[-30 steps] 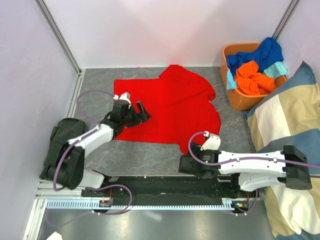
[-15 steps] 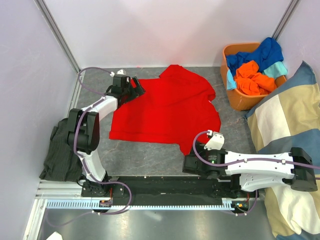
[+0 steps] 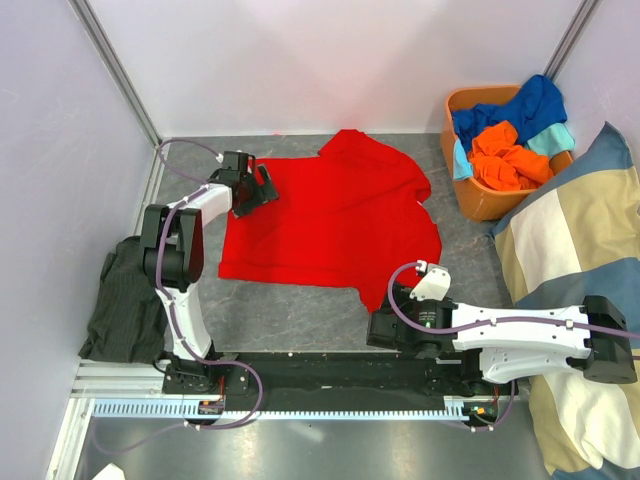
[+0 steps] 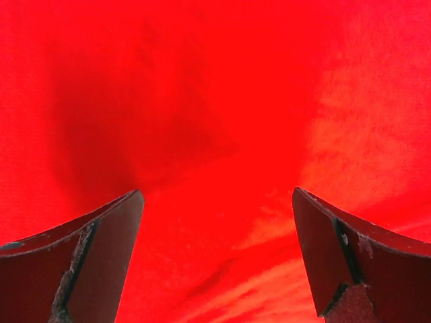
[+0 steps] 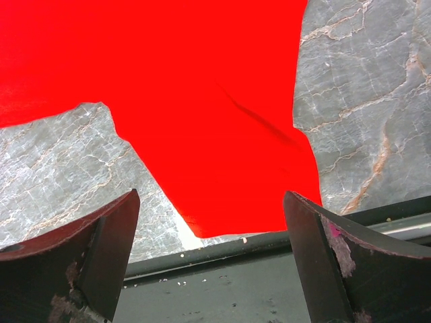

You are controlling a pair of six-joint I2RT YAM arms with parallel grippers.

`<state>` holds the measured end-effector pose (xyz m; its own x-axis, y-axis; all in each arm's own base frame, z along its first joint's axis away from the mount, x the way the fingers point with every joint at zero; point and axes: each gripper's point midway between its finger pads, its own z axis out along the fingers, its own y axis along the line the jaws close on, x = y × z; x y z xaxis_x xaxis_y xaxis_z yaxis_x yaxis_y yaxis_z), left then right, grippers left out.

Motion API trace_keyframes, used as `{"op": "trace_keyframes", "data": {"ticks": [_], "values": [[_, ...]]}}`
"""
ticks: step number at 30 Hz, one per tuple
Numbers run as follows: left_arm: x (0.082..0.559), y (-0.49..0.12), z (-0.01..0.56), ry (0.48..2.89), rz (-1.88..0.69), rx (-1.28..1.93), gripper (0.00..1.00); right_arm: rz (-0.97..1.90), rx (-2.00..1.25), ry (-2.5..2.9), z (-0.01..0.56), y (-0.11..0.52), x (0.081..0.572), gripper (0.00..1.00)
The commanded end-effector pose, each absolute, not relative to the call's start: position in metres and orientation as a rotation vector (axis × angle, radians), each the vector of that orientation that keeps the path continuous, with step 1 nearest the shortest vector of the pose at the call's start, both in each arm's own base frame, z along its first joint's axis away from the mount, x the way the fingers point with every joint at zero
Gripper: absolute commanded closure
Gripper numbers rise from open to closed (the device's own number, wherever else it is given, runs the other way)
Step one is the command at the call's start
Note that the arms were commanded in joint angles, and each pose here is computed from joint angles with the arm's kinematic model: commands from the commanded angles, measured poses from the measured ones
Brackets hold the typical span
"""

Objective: Fold and stack the t-shirts
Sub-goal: Grap the side of the flattened tshirt closest away from the robot with both arms

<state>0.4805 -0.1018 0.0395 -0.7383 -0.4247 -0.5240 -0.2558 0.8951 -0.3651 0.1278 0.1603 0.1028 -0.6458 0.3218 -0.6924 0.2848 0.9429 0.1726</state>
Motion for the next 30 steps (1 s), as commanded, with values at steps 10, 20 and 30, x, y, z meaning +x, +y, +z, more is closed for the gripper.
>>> {"op": "trace_keyframes", "data": {"ticks": [10,20,30], "values": [[0.493,-0.050,0.016,2.479,-0.238,-0.554,0.03,0.074,0.417,2.261,0.108,0.156,0.133,0.04],[0.503,-0.033,0.015,2.469,-0.283,-0.630,0.02,0.064,0.417,2.273,0.105,0.155,0.131,0.04],[0.494,-0.083,0.116,2.213,-0.612,-0.547,0.00,-0.075,0.367,2.382,0.065,0.151,0.115,0.04]]}}
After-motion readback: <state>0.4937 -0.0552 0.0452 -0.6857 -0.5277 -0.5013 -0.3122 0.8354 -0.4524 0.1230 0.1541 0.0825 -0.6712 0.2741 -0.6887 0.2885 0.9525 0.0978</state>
